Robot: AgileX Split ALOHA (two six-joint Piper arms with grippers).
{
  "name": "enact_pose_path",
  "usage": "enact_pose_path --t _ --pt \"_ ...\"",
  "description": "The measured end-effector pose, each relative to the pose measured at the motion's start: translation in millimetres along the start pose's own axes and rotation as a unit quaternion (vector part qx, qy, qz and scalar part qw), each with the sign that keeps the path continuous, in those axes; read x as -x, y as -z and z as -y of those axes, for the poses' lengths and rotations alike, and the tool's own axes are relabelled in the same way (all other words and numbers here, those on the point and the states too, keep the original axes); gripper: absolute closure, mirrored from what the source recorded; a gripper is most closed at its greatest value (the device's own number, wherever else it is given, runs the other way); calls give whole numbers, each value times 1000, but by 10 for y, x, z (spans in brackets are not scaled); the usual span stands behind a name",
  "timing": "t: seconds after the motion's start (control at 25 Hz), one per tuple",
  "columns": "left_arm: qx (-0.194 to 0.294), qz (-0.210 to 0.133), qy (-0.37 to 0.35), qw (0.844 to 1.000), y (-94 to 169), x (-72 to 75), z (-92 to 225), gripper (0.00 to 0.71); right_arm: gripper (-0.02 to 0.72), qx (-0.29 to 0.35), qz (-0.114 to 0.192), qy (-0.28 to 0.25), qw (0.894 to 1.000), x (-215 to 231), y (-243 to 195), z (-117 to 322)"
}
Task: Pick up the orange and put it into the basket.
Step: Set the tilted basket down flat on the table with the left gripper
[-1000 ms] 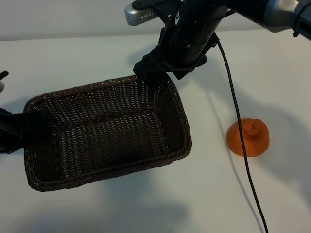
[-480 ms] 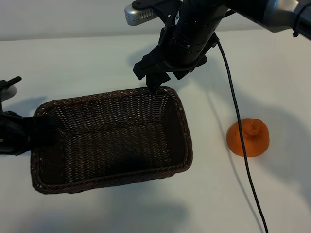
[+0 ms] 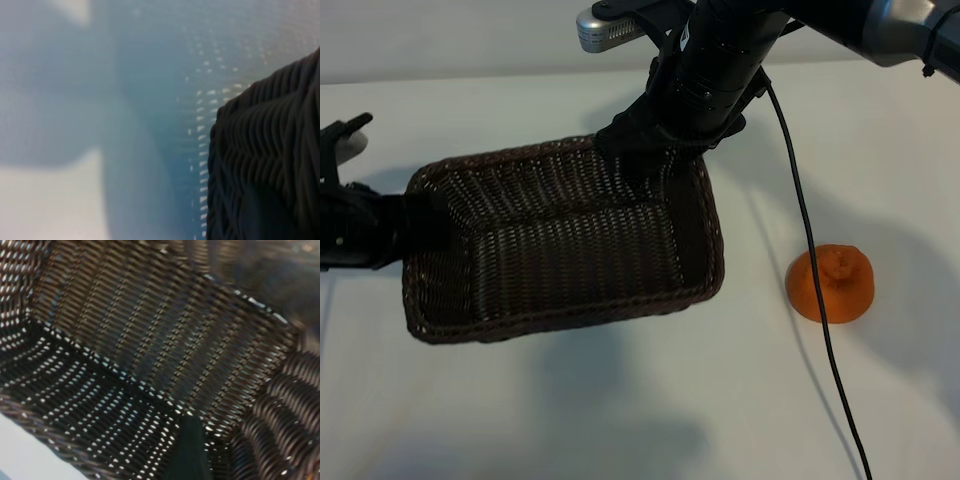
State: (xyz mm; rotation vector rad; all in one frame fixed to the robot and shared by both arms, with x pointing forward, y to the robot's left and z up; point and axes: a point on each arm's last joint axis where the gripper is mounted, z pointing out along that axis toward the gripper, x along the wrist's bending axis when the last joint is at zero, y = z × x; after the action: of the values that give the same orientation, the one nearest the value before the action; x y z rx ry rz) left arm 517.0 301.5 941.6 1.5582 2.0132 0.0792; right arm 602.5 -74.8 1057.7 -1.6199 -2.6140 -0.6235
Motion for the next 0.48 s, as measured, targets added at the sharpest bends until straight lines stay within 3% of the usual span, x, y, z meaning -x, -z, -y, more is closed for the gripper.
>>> enact_pose_path --t 0.48 --pt "-22 12 -9 1000 -228 0 -229 555 110 0 -1 0 1000 -1 0 -1"
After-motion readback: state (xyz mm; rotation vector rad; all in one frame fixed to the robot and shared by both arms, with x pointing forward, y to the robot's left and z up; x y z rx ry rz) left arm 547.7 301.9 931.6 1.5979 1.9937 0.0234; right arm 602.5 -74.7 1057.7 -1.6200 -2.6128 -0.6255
